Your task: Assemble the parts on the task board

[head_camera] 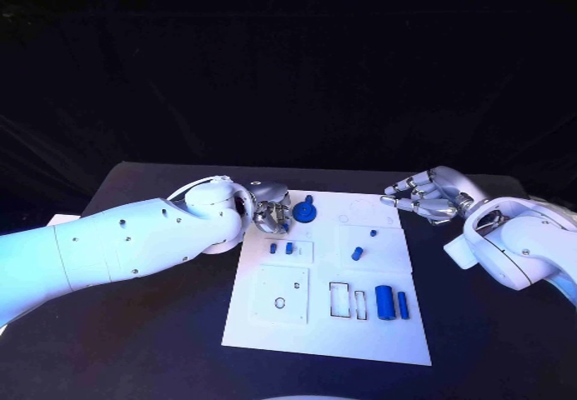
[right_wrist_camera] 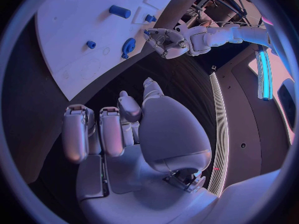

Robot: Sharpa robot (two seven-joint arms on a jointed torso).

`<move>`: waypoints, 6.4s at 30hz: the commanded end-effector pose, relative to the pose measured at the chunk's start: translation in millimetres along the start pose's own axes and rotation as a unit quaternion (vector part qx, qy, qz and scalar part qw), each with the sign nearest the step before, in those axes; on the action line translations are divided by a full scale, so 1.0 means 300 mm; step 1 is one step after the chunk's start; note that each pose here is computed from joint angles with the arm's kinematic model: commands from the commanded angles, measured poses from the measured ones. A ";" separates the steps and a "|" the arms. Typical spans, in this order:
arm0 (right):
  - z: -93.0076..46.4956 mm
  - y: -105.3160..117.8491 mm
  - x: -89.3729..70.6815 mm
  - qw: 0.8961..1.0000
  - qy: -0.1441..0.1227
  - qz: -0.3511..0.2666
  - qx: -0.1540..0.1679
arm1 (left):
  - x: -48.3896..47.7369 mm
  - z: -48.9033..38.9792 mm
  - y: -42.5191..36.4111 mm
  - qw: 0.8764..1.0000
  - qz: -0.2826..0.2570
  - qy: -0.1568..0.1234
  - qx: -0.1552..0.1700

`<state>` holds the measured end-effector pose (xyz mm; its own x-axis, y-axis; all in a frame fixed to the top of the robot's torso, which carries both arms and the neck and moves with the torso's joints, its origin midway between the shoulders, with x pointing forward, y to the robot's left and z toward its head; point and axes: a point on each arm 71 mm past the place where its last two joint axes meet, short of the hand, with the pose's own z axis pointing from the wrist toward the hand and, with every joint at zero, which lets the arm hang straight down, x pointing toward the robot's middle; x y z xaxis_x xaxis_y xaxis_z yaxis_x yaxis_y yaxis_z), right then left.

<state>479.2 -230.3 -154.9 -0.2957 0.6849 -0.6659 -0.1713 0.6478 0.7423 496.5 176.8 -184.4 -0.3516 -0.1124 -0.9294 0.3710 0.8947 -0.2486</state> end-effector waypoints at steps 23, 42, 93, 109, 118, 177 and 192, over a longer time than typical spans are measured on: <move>0.001 0.004 0.006 1.000 0.006 -0.002 -0.006 | 0.019 0.005 -0.006 1.000 0.013 0.025 -0.005; 0.002 0.003 0.007 1.000 0.007 -0.002 -0.006 | 0.023 0.010 0.000 1.000 0.011 0.023 -0.011; 0.026 0.008 0.150 0.919 0.057 -0.380 -0.083 | -0.034 -0.133 0.136 0.732 -0.667 -0.135 0.035; 0.069 0.007 0.217 0.910 0.077 -0.401 -0.073 | -0.033 -0.158 0.128 0.712 -0.688 -0.130 0.049; 0.071 -0.004 0.229 0.905 0.092 -0.411 -0.062 | -0.033 -0.163 0.135 0.712 -0.688 -0.132 0.046; -0.030 0.191 0.278 0.926 0.041 -0.344 -0.152 | -0.028 -0.162 0.150 0.713 -0.689 -0.128 0.038; -0.076 0.295 0.547 0.924 0.120 -0.288 -0.221 | -0.024 -0.152 0.137 0.712 -0.690 -0.123 0.041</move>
<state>397.1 -71.5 -193.9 -0.2071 0.1514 -0.9665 -0.6995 0.6678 0.2545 475.5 236.6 -176.1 -0.2538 -0.9492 0.1858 -0.1302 -0.1569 -0.9790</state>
